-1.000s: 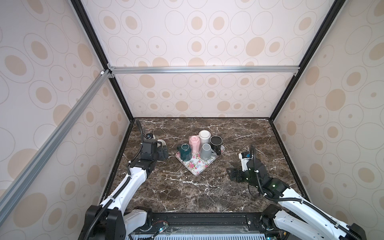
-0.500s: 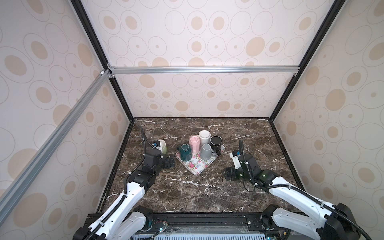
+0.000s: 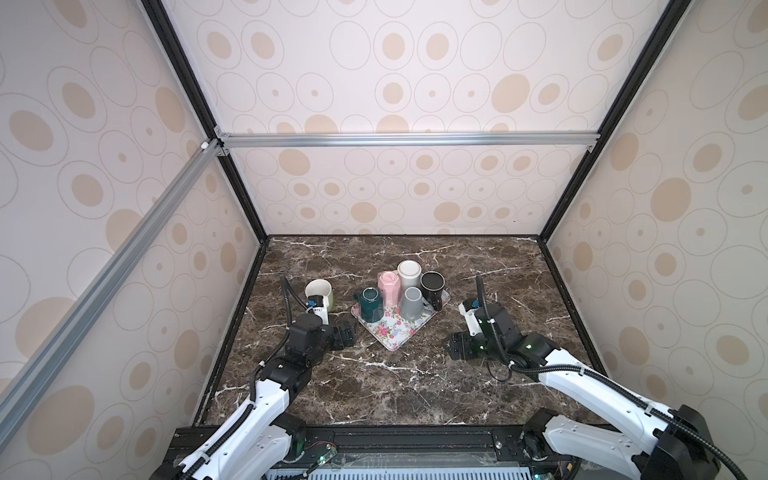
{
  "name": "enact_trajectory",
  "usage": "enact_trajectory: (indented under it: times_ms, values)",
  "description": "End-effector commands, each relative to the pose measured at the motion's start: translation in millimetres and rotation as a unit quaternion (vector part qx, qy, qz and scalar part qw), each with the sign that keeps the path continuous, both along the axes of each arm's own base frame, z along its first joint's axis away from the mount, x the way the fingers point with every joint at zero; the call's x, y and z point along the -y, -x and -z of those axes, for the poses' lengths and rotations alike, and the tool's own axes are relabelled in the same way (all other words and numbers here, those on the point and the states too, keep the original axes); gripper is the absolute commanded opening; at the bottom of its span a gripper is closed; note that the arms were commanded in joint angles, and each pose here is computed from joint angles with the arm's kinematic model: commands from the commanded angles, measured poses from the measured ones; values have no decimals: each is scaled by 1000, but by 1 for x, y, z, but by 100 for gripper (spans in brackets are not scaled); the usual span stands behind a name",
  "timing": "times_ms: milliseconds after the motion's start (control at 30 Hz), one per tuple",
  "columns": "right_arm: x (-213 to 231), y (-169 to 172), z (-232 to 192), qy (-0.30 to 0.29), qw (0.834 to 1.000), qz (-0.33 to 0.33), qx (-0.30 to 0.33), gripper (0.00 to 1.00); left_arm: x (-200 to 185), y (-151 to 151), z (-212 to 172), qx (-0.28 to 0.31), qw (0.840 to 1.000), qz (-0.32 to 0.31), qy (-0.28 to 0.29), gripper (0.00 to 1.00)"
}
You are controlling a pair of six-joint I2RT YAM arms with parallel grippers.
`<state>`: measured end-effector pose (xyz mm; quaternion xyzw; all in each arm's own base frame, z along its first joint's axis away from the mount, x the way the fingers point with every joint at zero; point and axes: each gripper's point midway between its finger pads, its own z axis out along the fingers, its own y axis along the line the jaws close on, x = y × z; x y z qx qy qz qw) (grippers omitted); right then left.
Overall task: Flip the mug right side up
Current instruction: 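Lower the green mug onto the table and open the left gripper, then move the right gripper over the upside-down grey mug on the tray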
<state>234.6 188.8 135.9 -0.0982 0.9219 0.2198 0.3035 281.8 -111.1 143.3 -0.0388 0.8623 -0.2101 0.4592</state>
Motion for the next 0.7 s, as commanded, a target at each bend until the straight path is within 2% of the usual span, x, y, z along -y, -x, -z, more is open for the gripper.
enact_trajectory:
  times_ms: [0, 133, 267, 333, 467, 667]
  values:
    - [-1, -4, -9, -9, 1000, 17, 15, 85, 13, -7, -27, 50, 998, 18, 34, 98]
    - [-11, -12, -21, -3, 1000, -1, 26, 84, 36, -6, -46, 91, 992, 53, 68, 98]
    - [-21, -30, -30, 17, 998, -18, 49, 86, 58, -6, -64, 133, 985, 90, 65, 98]
    - [-32, -39, -35, 37, 996, -54, 66, 86, 73, -3, -69, 150, 977, 132, 72, 98]
    - [-53, -55, -45, 65, 987, -113, 98, 86, 85, 6, -62, 171, 966, 164, 106, 98]
    - [-79, -70, -40, 84, 973, -180, 122, 85, 79, 9, -45, 185, 967, 162, 63, 98]
